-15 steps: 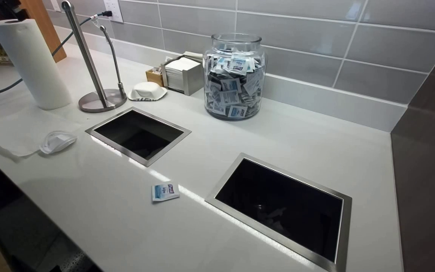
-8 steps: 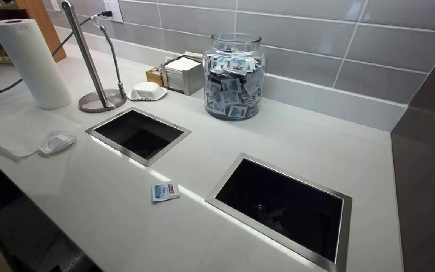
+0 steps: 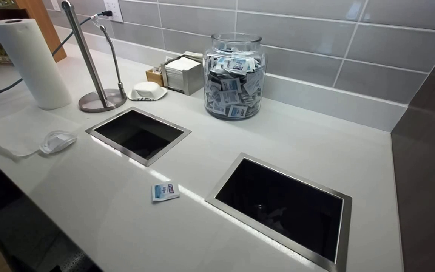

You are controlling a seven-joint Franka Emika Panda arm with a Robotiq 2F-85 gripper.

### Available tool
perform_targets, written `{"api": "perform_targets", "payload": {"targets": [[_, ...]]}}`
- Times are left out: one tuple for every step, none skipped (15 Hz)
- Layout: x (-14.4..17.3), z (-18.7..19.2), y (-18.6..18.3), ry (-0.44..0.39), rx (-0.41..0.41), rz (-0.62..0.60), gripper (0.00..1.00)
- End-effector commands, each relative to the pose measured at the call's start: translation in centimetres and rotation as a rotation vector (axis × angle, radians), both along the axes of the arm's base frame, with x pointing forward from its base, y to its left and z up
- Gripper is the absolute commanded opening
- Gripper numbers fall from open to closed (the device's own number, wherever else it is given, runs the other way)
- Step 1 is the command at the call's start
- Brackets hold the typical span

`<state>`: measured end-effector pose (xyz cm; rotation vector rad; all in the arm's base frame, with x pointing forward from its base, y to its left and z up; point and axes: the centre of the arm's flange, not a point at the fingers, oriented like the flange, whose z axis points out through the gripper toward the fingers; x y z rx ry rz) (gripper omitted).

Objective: Remove the paper towel roll from the silver stand.

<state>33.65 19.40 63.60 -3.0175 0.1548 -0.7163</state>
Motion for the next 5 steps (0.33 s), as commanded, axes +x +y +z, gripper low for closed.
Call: {"api": "perform_targets", "payload": {"targets": [[-0.02,0.33,-0.27,-0.006,0.0,-0.006,1.0],[-0.03,0.36,-0.27,-0.006,0.0,-0.005,1.0],[0.0,0.29,-0.21,-0.005,-0.001,-0.004,1.0],[0.04,0.22,-0.17,-0.003,-0.001,-0.004,1.0],[0.07,0.18,-0.16,-0.002,-0.002,-0.003,1.0]]}}
